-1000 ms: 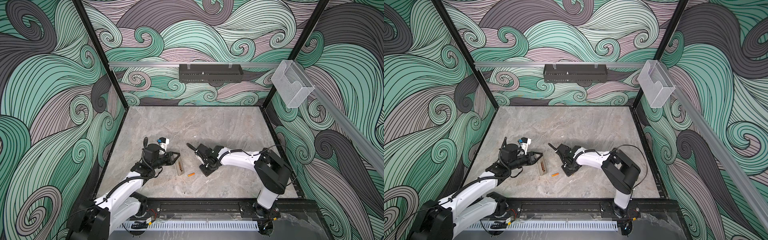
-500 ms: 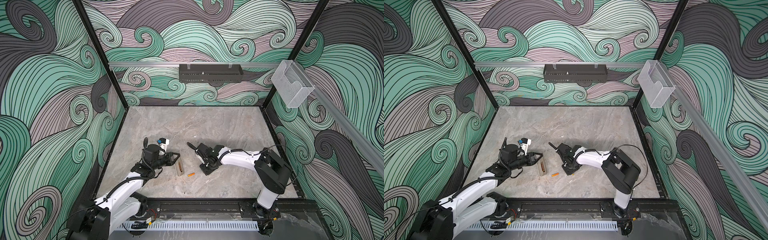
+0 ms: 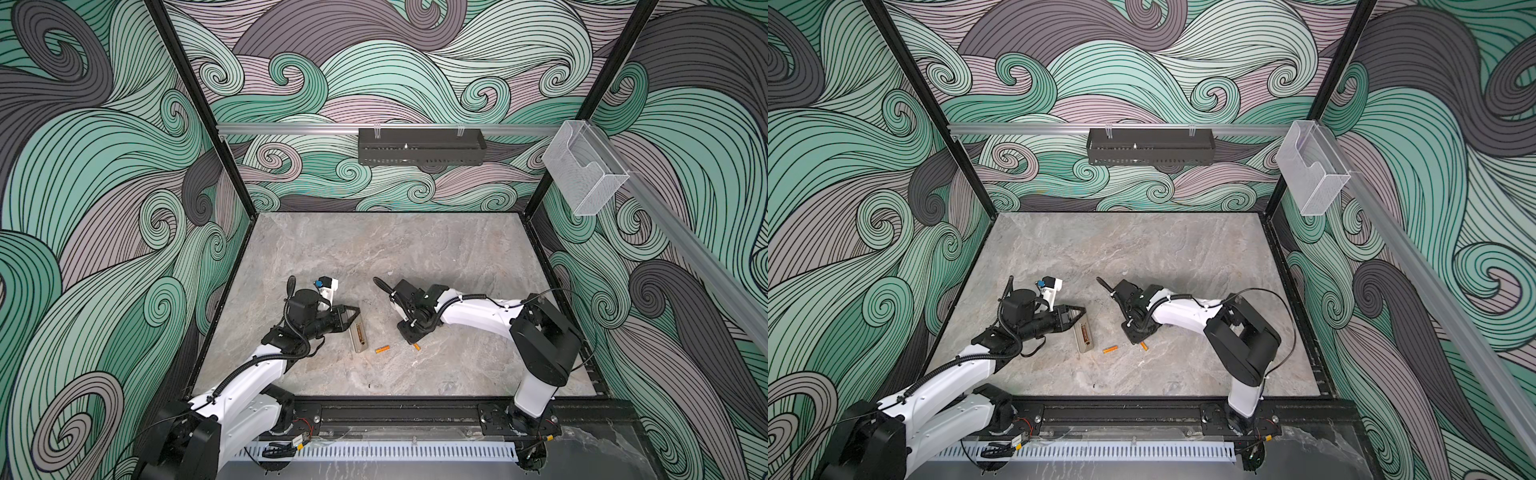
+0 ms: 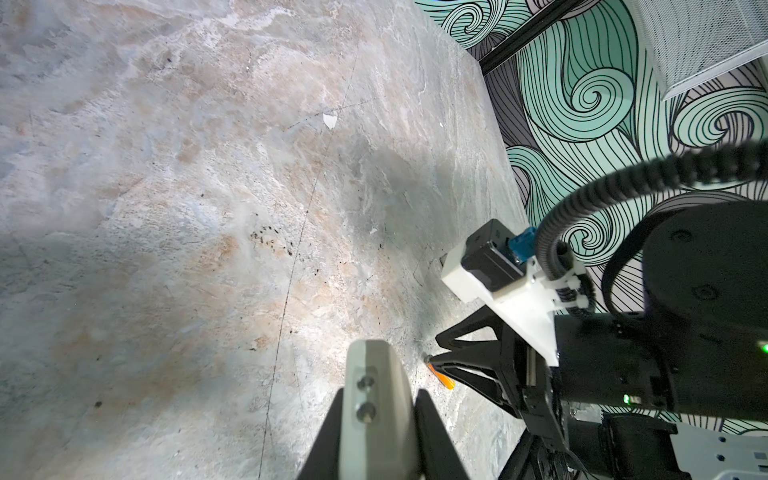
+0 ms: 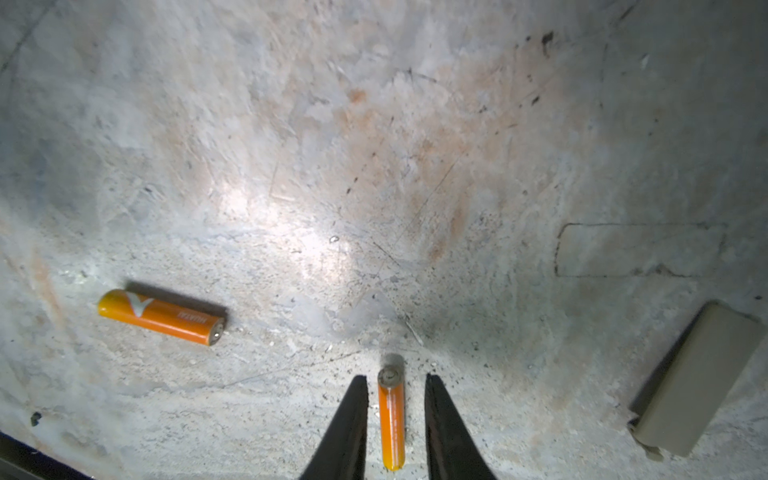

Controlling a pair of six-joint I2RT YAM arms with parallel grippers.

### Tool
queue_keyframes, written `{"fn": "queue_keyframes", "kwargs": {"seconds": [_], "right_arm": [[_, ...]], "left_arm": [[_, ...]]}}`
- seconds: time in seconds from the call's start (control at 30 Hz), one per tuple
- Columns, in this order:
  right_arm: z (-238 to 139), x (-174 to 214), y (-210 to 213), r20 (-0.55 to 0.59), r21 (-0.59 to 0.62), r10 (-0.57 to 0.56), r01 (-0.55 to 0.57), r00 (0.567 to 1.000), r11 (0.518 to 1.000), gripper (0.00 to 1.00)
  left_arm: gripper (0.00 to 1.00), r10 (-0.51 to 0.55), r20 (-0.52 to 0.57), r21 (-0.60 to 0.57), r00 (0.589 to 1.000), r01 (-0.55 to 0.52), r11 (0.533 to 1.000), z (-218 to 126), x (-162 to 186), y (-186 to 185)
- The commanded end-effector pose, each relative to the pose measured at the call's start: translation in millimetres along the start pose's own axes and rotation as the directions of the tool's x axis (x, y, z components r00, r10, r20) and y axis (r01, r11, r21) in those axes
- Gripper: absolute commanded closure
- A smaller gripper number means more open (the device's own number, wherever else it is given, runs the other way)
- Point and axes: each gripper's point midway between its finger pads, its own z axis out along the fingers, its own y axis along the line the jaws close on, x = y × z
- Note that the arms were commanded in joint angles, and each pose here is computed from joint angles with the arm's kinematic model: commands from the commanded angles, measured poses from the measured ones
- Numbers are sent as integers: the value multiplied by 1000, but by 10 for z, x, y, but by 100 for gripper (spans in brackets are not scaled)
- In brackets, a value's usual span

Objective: Load the batteries into the remote control

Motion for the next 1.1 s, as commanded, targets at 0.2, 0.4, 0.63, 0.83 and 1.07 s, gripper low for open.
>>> {"fn": "queue_keyframes", "kwargs": {"seconds": [0.2, 0.4, 0.63, 0.83, 1.07], "right_arm": [[75, 29, -6, -45, -3, -4, 4, 999, 1000, 75], [99, 27, 2, -52, -6, -7, 6, 999, 1000, 76], [120, 58, -6, -65, -4, -4, 4, 998, 1000, 78], [120, 66, -2, -68, -7, -5, 5, 998, 1000, 80], [143, 86, 7, -79, -12, -4, 3, 997, 1000, 82]], "left_arm": [[100, 13, 33, 33, 999, -14, 999, -33, -84, -76], [100, 11, 32, 31, 999, -12, 999, -30, -80, -67], [100, 13, 33, 30, 999, -14, 999, -28, -82, -67], [100, 11, 33, 30, 999, -12, 999, -22, -85, -63], [100, 14, 36, 32, 999, -15, 999, -24, -102, -80]]}}
